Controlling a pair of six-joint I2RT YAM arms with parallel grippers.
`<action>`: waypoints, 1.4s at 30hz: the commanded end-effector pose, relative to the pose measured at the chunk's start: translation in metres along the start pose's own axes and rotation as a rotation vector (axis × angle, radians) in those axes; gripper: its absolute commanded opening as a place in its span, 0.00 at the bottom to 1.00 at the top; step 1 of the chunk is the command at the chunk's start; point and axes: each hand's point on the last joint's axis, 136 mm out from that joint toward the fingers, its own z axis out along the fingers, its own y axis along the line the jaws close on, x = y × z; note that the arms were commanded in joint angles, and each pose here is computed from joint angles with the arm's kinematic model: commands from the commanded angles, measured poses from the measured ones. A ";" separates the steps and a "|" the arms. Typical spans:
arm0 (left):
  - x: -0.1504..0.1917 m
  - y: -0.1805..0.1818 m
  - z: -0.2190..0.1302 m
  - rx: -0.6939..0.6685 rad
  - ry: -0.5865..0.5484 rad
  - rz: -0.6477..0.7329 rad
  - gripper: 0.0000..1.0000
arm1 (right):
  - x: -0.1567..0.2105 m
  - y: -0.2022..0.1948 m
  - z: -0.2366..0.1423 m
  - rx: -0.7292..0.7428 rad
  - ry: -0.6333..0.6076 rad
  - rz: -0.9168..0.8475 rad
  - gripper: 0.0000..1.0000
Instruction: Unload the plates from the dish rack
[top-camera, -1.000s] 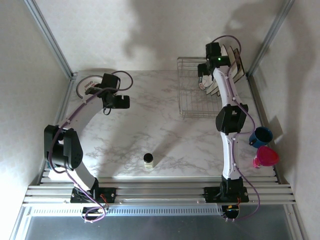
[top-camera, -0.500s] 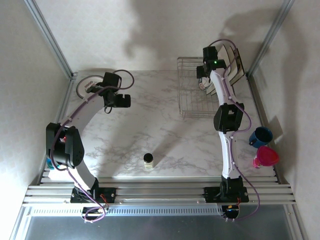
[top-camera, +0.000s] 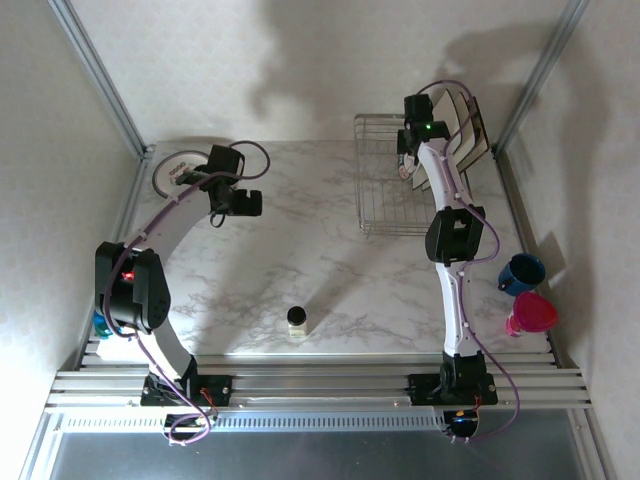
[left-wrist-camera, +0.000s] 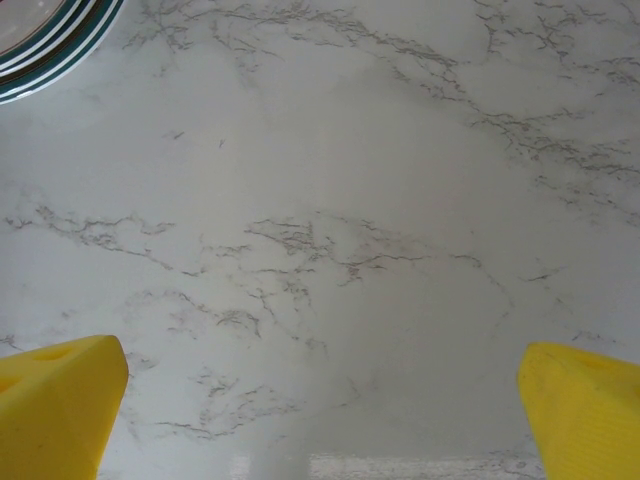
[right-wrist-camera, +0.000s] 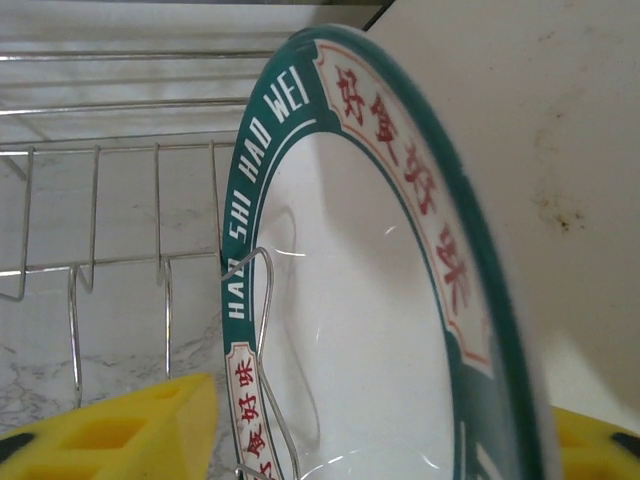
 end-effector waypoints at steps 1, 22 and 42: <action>-0.002 -0.002 -0.005 -0.004 0.001 0.022 1.00 | -0.007 -0.002 -0.004 0.020 -0.029 0.025 0.53; 0.000 -0.001 -0.018 0.004 -0.021 0.021 1.00 | -0.028 -0.004 -0.042 0.012 -0.090 0.033 0.20; 0.005 0.002 -0.022 -0.002 -0.035 0.009 0.99 | -0.062 -0.021 -0.108 0.033 -0.185 0.020 0.00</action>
